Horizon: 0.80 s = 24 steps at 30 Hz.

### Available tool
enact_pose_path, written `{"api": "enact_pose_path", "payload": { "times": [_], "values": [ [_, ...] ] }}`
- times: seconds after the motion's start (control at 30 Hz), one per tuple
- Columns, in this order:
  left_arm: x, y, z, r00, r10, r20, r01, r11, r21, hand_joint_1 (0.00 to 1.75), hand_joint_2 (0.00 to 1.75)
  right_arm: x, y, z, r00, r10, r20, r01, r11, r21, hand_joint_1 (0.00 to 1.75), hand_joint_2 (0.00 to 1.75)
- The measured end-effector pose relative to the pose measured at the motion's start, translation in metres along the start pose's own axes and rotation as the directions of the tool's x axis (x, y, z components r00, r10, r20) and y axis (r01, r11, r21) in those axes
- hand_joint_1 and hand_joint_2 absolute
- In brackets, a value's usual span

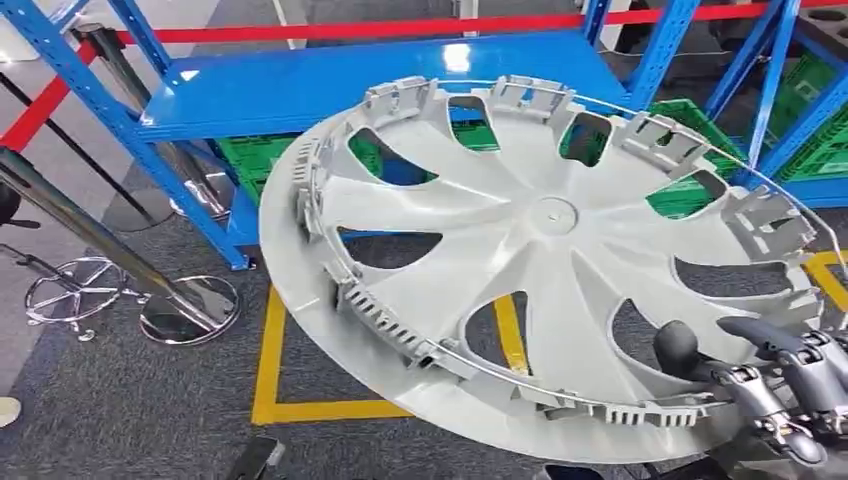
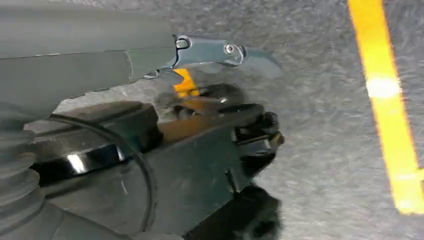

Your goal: Take the parts from the cabinet and place them on the table.

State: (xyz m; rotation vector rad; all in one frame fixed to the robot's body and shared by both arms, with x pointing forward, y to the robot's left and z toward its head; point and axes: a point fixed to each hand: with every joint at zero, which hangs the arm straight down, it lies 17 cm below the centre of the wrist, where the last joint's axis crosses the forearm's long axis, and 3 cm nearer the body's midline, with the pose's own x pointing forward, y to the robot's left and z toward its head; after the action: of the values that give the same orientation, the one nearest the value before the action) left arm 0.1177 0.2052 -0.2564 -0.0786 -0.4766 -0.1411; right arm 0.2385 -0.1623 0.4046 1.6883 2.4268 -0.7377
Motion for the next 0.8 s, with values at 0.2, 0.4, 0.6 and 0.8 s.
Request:
{"api": "enact_pose_path", "payload": {
  "times": [0.2, 0.4, 0.6, 0.8],
  "values": [
    [0.0, 0.009, -0.001, 0.999, -0.049, -0.004, 0.049, 0.999, 0.007, 0.0, 1.75, 0.001, -0.001, -0.001, 1.0, -0.002, 0.002, 0.002, 1.0, -0.005, 1.75, 1.75],
    [-0.01, 0.016, 0.001, 0.998, -0.057, -0.023, 0.057, 0.998, 0.027, 0.0, 1.75, 0.002, -0.001, -0.002, 1.0, -0.003, 0.009, 0.003, 1.0, -0.009, 1.75, 1.75],
    [-0.018, 0.03, 0.002, 0.997, -0.075, -0.035, 0.077, 0.995, 0.063, 0.0, 1.75, 0.003, -0.001, -0.002, 1.0, -0.003, 0.012, 0.004, 1.0, -0.008, 1.75, 1.75],
    [-0.018, 0.042, 0.002, 0.993, -0.11, -0.03, 0.112, 0.99, 0.086, 0.0, 1.75, 0.003, 0.0, -0.002, 1.0, -0.004, 0.015, 0.004, 1.0, -0.007, 1.75, 1.75]
  ]
}}
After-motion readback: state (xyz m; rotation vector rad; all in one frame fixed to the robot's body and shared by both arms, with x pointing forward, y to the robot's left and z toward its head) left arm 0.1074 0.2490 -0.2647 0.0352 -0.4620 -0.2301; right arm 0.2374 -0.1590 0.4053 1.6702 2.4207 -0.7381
